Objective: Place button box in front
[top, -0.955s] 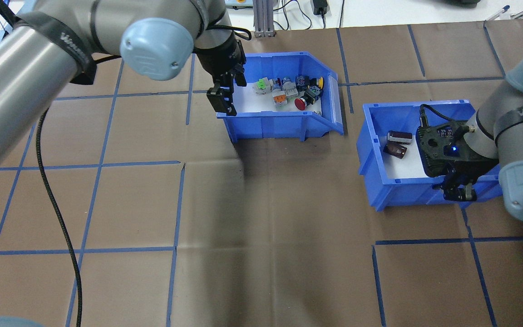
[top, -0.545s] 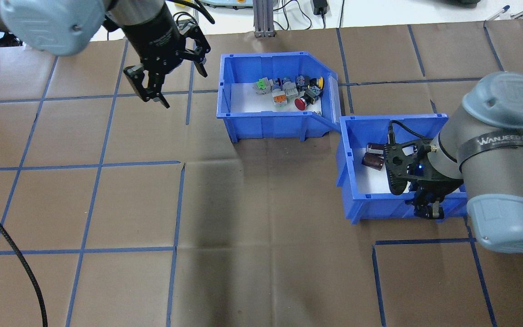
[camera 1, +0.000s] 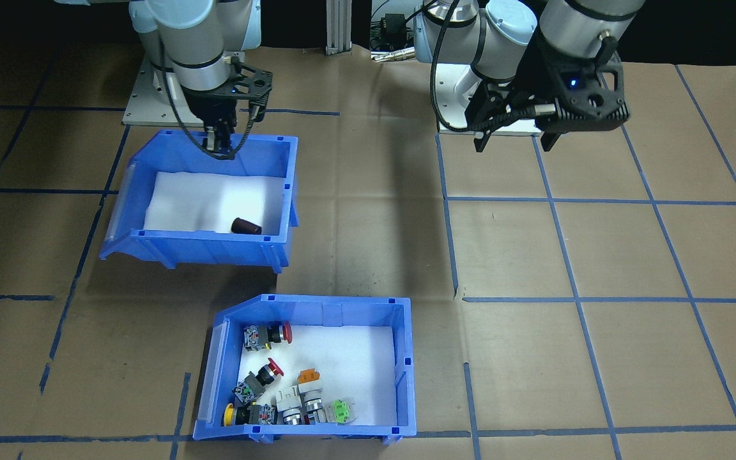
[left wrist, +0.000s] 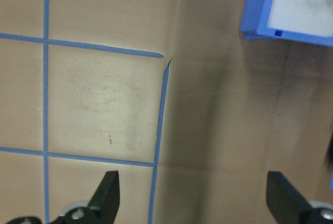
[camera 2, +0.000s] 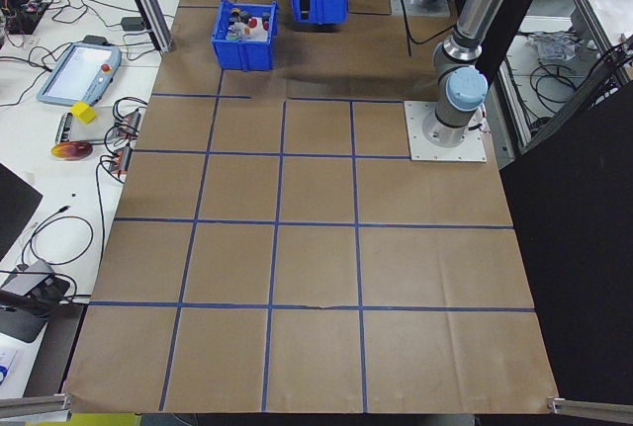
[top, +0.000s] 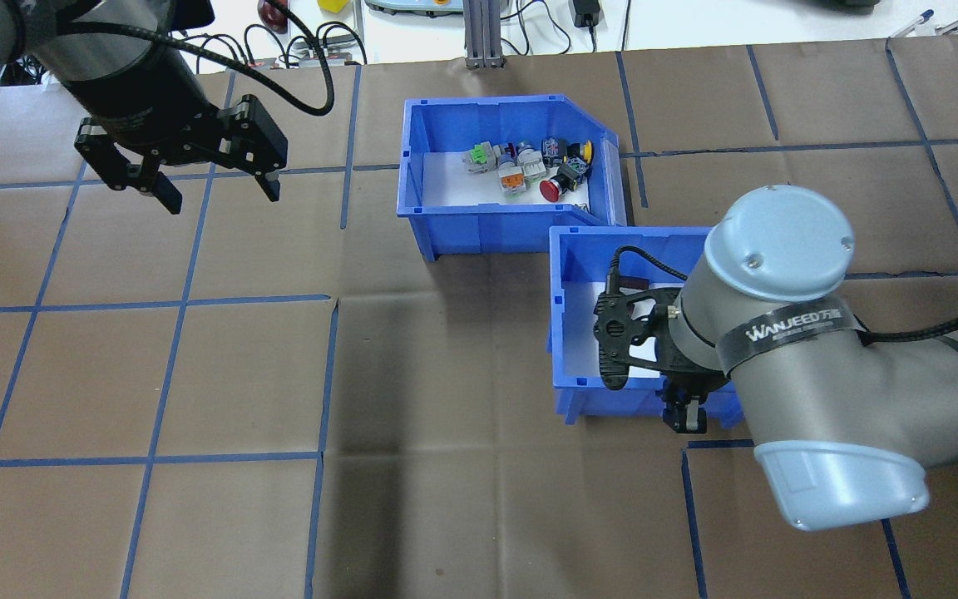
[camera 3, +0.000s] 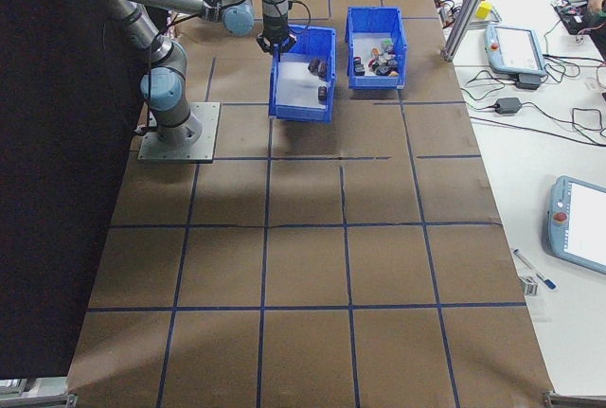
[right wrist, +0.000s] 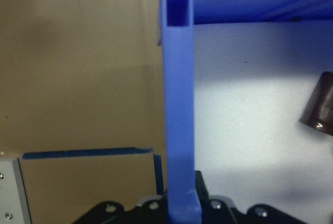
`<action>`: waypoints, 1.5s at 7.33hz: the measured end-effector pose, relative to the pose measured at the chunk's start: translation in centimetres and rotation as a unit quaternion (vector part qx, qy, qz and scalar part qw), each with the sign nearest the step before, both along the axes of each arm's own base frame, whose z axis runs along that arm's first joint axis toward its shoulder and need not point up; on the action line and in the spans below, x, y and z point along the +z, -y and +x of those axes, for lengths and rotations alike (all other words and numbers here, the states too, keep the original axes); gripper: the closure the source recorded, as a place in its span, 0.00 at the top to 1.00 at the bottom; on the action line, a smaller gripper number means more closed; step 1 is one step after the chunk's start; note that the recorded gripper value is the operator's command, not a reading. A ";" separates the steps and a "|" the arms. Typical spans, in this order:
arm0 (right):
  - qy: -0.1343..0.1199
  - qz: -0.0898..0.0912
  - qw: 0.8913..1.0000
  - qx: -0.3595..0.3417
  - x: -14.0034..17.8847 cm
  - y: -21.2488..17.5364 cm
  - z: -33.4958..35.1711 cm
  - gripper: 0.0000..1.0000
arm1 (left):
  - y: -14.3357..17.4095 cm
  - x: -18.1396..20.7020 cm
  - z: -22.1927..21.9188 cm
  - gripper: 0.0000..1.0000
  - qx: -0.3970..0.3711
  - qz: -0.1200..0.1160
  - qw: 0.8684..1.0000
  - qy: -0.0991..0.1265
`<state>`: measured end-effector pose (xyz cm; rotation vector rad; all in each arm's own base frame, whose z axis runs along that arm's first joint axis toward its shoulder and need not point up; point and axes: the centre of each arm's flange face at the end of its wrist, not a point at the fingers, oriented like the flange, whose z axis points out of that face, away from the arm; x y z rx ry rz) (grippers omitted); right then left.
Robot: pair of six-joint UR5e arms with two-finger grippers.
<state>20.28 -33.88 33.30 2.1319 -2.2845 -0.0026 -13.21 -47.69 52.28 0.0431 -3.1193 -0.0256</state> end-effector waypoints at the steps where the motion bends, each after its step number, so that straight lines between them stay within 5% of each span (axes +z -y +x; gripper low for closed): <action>1: 0.003 -0.011 1.000 0.005 -0.3 -0.9 2.8 0.09 | -1.0 0.2 0.3 0.99 -0.020 -0.003 1.000 0.002; 7: 0.007 -0.013 0.999 0.033 -3.9 -3.6 10.3 0.09 | -3.3 -2.2 0.4 0.99 -0.037 0.016 0.999 0.000; 8: 0.007 -0.014 0.999 0.033 -4.4 -3.9 11.1 0.38 | -3.5 -2.0 0.5 0.99 -0.036 0.014 0.999 0.000; 9: 0.006 -0.012 0.999 0.031 -5.0 -3.9 11.6 0.99 | -3.6 -1.9 0.5 0.99 -0.036 0.012 0.999 0.000; 11: 0.001 -0.013 1.000 0.017 -5.2 -3.8 11.8 1.00 | -3.8 -1.7 0.5 0.99 -0.036 0.010 0.999 0.001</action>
